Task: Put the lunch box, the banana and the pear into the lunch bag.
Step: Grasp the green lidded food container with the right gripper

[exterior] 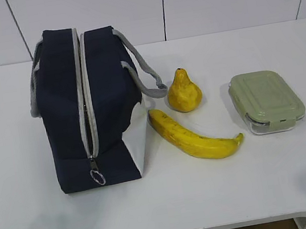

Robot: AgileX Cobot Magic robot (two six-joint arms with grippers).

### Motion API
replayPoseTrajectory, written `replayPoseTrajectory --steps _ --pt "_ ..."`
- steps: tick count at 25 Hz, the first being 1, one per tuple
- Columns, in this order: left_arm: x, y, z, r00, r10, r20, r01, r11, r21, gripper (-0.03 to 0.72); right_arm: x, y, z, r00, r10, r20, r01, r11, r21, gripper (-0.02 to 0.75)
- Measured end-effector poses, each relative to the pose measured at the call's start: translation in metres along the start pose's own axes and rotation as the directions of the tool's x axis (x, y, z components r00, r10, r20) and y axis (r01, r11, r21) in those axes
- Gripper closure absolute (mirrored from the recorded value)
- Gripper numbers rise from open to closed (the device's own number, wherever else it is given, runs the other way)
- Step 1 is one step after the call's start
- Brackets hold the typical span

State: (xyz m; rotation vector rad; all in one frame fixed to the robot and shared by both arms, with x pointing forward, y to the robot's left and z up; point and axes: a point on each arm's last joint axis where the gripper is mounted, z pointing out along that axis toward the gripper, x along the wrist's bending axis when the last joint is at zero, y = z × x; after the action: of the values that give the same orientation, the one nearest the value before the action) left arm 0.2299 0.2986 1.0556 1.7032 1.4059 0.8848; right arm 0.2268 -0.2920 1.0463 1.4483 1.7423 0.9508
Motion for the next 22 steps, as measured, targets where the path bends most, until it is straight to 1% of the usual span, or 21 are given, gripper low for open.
replayPoseTrajectory --steps 13,18,22 --pt "0.0 0.0 0.0 1.0 0.0 0.0 0.0 1.0 0.0 0.448 0.0 -0.0002 0.0 1.0 0.0 0.0 0.0 1.0 0.002 0.304" --pt "0.0 0.0 0.0 1.0 0.0 0.0 0.0 1.0 0.0 0.448 0.0021 0.0001 -0.0001 1.0 0.01 -0.023 -0.01 1.0 -0.001 0.304" --pt "0.0 0.0 0.0 1.0 0.0 0.0 0.0 1.0 0.0 0.449 0.0021 0.0005 -0.0006 1.0 0.012 -0.023 -0.012 1.0 -0.003 0.304"
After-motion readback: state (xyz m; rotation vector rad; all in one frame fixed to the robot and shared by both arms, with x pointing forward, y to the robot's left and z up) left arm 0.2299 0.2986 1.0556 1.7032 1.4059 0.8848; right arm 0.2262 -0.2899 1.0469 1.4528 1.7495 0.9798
